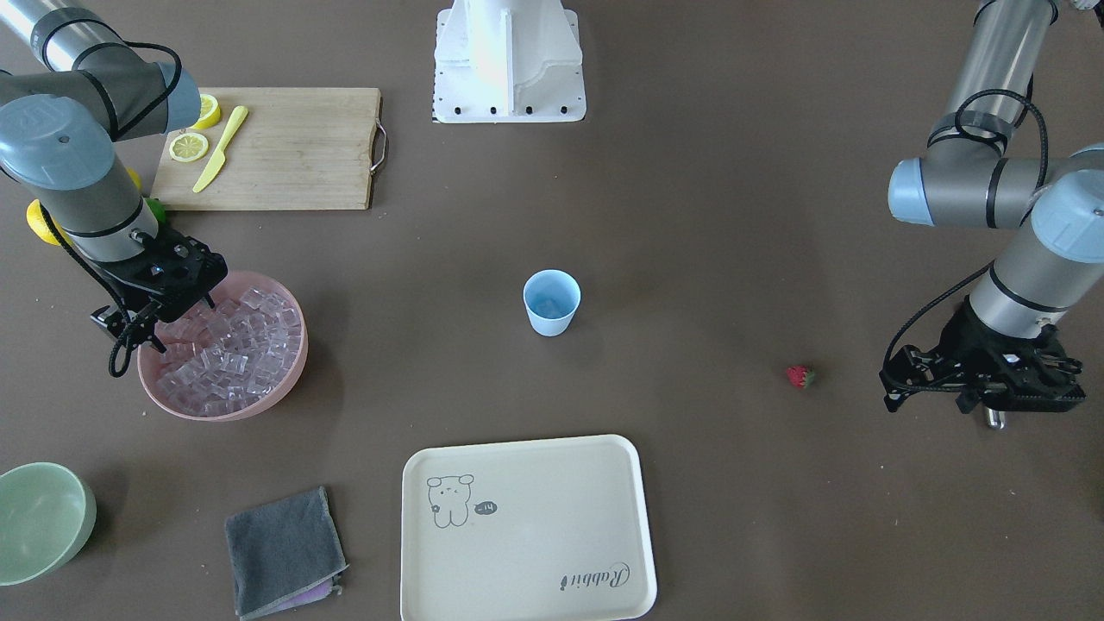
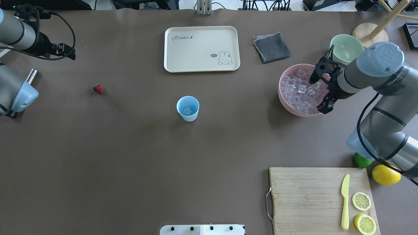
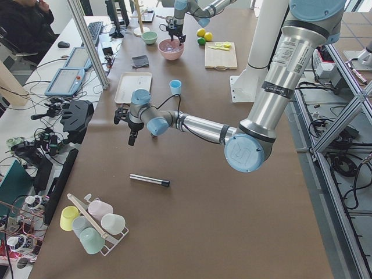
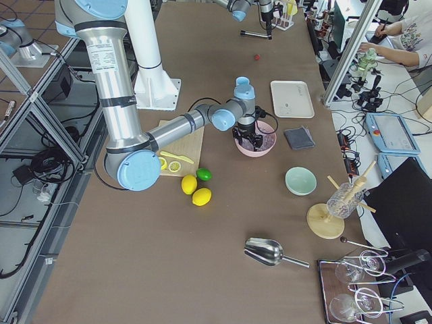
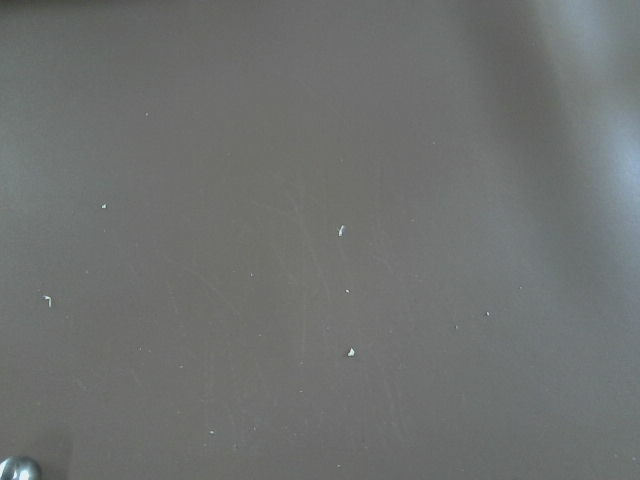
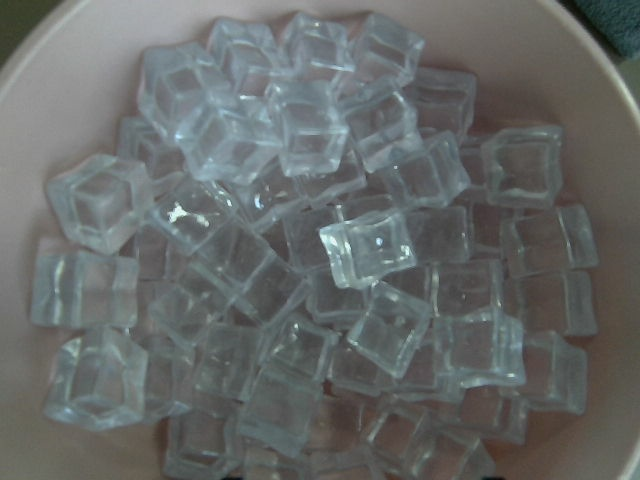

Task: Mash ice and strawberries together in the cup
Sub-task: 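Lower the right gripper into the ice and grasp a third cube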

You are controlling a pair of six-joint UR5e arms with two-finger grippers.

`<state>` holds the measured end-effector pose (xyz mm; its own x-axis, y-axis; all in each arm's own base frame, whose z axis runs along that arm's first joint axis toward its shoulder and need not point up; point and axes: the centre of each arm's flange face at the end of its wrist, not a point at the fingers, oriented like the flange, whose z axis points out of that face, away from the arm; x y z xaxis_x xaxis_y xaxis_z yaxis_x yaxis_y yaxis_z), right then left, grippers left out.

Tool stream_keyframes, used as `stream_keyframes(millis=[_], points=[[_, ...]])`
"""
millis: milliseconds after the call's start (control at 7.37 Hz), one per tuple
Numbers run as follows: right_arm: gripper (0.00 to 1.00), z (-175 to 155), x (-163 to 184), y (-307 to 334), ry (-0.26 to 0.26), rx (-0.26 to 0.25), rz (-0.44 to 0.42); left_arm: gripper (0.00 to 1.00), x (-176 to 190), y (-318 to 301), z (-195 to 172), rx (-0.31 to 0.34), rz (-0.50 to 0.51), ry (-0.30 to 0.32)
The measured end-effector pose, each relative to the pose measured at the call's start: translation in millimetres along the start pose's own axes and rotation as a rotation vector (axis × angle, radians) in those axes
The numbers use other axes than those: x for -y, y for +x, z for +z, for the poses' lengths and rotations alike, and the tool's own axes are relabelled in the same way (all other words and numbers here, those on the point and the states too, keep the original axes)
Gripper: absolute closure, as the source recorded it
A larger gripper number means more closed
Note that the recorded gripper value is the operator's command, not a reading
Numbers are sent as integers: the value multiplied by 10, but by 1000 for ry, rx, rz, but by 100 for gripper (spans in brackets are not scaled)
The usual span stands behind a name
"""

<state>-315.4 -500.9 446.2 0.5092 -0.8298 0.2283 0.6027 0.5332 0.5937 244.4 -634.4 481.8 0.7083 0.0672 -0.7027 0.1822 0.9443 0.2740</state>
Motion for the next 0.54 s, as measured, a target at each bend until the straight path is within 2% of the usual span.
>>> stream_keyframes(millis=[407, 543], points=[[47, 42, -62, 1, -13, -19, -1, 2, 10, 17, -2, -1, 0, 2], [53, 42, -59, -3, -13, -21, 0, 2, 11, 19, -3, -1, 0, 2]])
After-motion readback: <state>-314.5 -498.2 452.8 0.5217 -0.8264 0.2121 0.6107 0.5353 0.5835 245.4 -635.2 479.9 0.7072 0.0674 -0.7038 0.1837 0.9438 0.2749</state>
